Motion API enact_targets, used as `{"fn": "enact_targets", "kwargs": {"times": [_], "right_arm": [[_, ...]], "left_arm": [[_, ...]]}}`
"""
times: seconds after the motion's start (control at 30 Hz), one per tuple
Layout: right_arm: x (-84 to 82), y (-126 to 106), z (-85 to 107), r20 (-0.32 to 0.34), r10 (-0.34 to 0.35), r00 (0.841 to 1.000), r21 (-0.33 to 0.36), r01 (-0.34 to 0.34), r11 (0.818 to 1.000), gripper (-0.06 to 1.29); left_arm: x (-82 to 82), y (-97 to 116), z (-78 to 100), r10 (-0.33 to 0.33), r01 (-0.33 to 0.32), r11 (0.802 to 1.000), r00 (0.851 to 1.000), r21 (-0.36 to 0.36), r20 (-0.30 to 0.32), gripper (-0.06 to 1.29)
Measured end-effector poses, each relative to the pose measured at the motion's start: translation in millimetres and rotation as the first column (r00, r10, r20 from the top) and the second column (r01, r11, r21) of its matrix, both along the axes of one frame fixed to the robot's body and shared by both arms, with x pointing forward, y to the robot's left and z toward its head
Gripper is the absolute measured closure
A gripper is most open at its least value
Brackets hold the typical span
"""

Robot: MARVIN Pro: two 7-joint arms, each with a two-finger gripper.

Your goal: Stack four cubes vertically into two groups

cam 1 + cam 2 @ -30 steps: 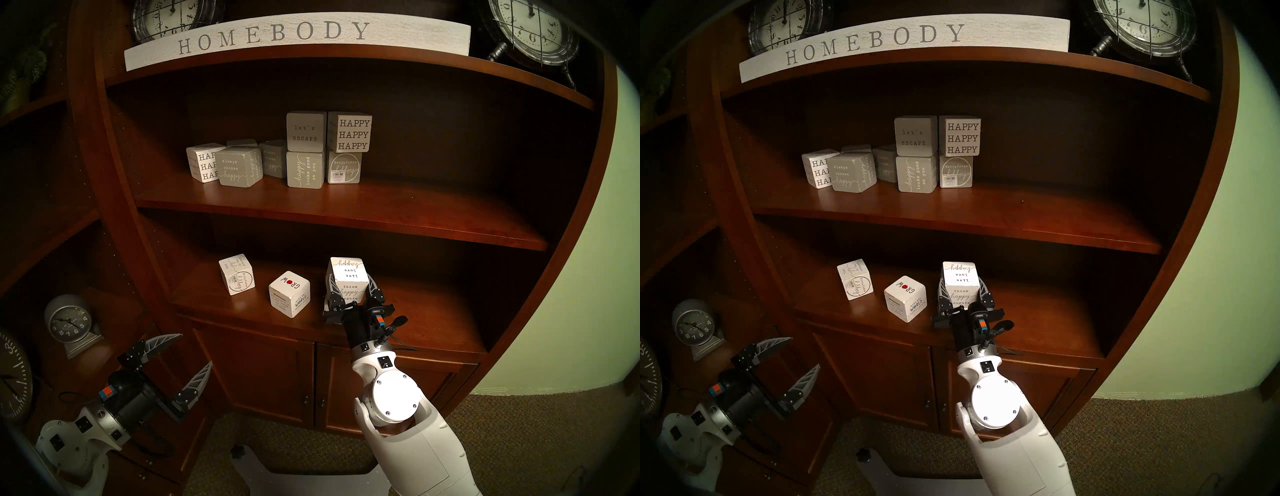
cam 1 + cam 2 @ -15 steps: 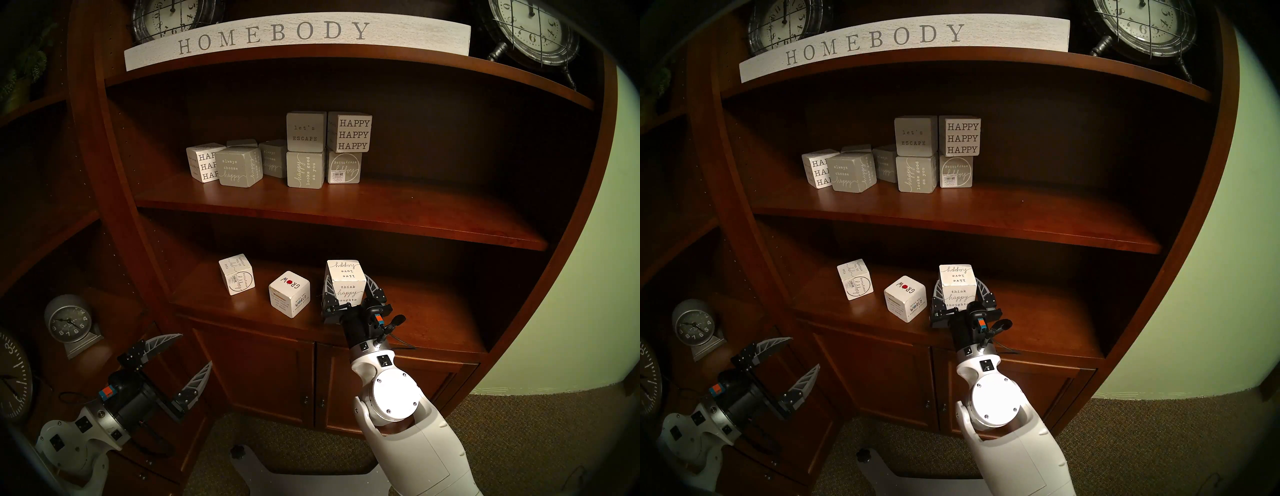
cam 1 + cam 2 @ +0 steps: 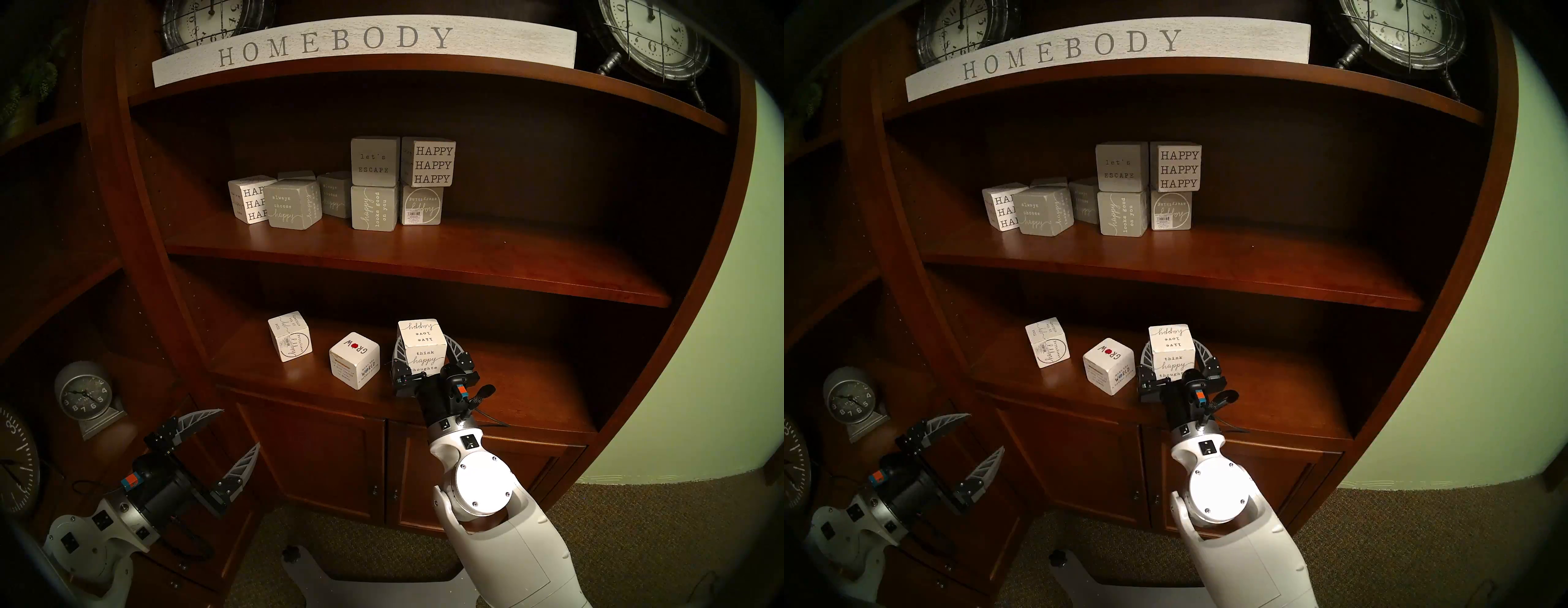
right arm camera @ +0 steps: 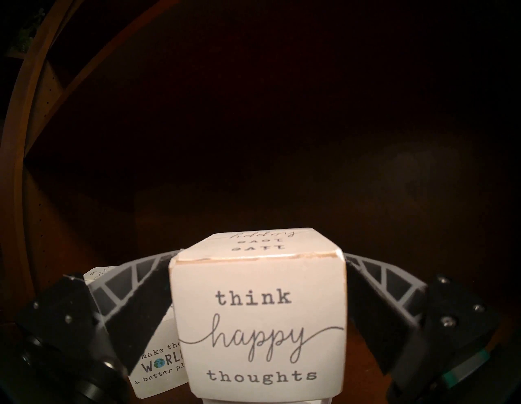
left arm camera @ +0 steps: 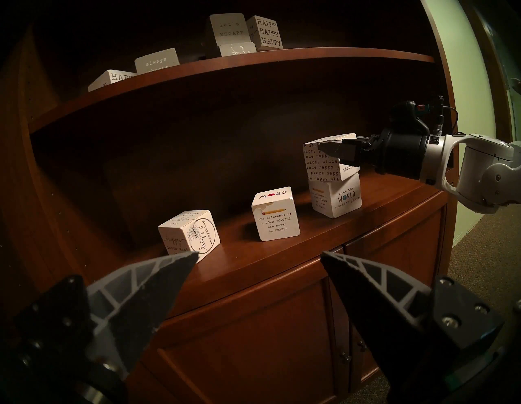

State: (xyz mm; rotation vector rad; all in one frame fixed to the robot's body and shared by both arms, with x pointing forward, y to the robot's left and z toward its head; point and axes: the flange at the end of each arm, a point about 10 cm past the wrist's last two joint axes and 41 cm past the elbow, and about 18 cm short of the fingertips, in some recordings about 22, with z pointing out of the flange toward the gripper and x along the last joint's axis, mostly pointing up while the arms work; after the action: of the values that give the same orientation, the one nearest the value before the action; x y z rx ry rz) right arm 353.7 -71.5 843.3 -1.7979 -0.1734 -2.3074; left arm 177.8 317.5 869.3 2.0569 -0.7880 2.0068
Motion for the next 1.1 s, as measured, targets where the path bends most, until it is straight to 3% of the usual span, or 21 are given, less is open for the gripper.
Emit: {"fn": "enact_targets", "kwargs": {"times": [0.63,1.1], "right_arm": [[-0.2,-5,8.6,0.034,-0.005,0.999,-0.003,0.005,1.0,0.04],[-2.8,-8,26.6,0.074,0.011,0.997,0.018,-0.012,1.0,0.04]], "left_arm": [[0.0,0,0.0,0.0,0.0,1.0,1.0,0.0,0.0,0.04],[0.0,0,0.0,0.0,0.0,1.0,1.0,0.0,0.0,0.04]]}}
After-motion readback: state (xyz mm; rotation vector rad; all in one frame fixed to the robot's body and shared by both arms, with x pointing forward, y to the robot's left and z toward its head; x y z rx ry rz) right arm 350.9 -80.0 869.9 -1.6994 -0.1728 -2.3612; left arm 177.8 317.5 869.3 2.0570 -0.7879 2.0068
